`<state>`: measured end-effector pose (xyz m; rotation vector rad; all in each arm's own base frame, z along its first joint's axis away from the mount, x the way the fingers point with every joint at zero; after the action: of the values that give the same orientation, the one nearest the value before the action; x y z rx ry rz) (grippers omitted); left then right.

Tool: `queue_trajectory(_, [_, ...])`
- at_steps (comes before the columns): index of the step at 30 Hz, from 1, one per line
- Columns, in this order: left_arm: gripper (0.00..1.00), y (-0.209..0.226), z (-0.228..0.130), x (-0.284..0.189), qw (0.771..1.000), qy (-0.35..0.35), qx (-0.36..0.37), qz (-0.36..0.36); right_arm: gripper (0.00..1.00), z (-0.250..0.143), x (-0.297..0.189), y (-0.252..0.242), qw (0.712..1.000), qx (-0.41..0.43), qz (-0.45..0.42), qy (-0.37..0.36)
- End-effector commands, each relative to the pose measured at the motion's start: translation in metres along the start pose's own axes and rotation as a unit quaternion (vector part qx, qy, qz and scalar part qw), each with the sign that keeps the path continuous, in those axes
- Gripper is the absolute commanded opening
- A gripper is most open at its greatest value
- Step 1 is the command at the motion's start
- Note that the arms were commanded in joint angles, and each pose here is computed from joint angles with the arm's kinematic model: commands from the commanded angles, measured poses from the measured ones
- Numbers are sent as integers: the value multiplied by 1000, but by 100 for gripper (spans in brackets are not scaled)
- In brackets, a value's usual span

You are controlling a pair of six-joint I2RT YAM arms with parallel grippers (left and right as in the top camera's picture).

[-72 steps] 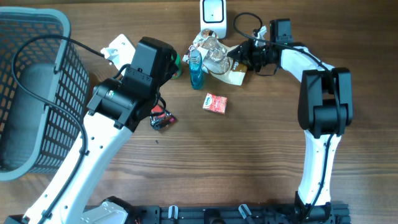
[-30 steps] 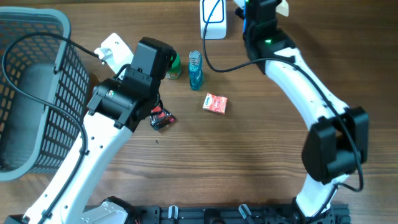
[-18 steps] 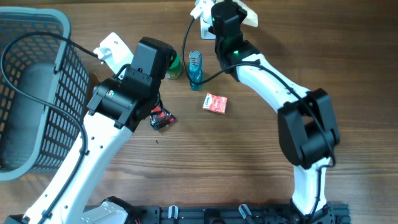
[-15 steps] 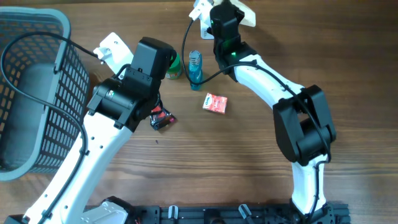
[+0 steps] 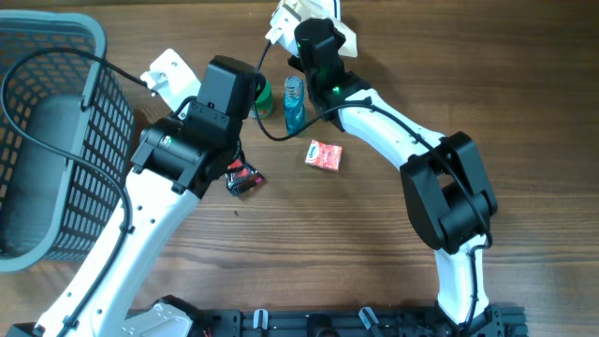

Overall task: Scan the item barcode
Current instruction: 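Carry the bread bag to the right side of the table and release it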

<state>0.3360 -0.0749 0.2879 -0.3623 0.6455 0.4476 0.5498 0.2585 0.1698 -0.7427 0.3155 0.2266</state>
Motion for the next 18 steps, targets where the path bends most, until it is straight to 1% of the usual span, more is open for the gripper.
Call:
queue_trajectory(1, [100,1,1,3,1000,-10,2,12,5,-4,5,7,999,36,13,3])
queue_trajectory(13, [100,1,1,3,1000,-10,2,12,5,-11,7,6,999,43,21,11])
queue_trajectory(18, [100,1,1,3,1000,-10,2,12,4,1,0,-28,998,22,-56,6])
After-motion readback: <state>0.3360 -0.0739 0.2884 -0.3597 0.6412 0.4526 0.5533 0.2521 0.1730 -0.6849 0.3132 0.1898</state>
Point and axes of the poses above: each gripper's point midway between its finger pads, its own x axis out along the fingers, its own y axis along the line the jaws close on, z = x × y, the point moved 2 cm from there along -x, back along the fingers, and after that the axes turned 9 degrees about x, right-handed, at the moved point
